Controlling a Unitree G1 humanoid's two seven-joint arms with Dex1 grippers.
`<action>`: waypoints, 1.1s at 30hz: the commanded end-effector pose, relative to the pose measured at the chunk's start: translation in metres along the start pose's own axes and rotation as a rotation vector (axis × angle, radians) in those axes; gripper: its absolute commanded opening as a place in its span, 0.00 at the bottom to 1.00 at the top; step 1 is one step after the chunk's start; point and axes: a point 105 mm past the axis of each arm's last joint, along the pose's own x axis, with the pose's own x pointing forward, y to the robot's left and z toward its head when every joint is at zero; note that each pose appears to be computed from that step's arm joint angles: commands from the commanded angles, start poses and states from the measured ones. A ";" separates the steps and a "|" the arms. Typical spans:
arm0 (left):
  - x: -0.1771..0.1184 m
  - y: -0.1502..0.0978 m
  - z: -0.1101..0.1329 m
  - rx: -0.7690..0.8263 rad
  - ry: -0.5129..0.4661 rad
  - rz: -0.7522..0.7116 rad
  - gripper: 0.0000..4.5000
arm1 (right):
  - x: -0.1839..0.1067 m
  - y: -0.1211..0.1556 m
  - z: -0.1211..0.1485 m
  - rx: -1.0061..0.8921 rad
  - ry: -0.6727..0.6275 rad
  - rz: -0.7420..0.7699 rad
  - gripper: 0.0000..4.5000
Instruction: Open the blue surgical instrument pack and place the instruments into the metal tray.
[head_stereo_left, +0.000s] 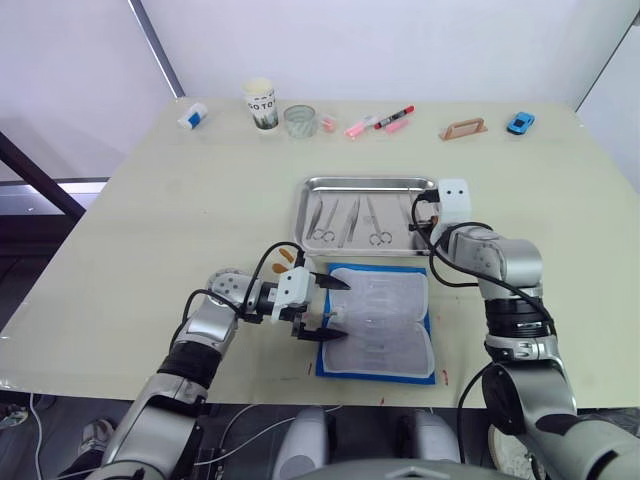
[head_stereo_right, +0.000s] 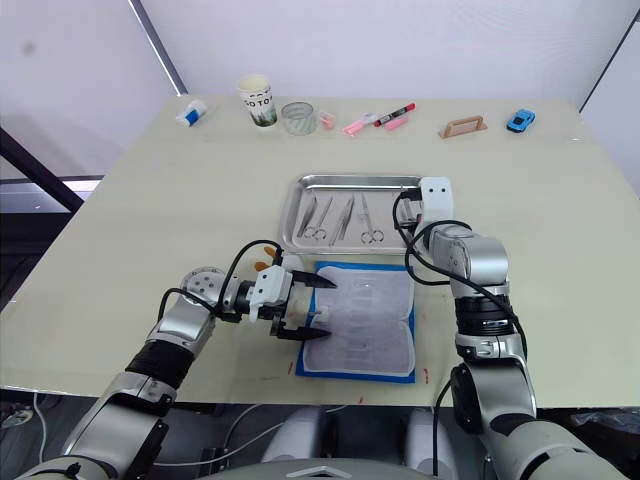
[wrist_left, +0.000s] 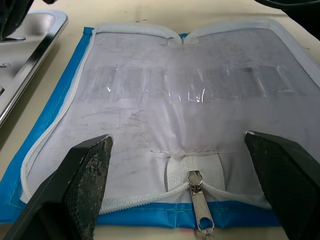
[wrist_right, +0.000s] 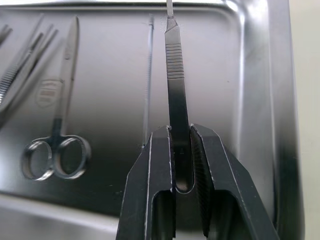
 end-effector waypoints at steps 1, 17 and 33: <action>0.005 -0.016 -0.027 -0.111 0.073 -0.024 1.00 | -0.002 0.005 0.017 -0.036 -0.061 0.020 0.41; -0.019 -0.003 0.023 -0.142 -0.179 0.136 1.00 | -0.091 0.037 0.035 -0.240 -0.540 0.576 0.69; -0.083 -0.018 0.056 -0.367 -0.293 0.431 1.00 | -0.153 -0.011 -0.035 -0.431 -0.433 0.816 0.98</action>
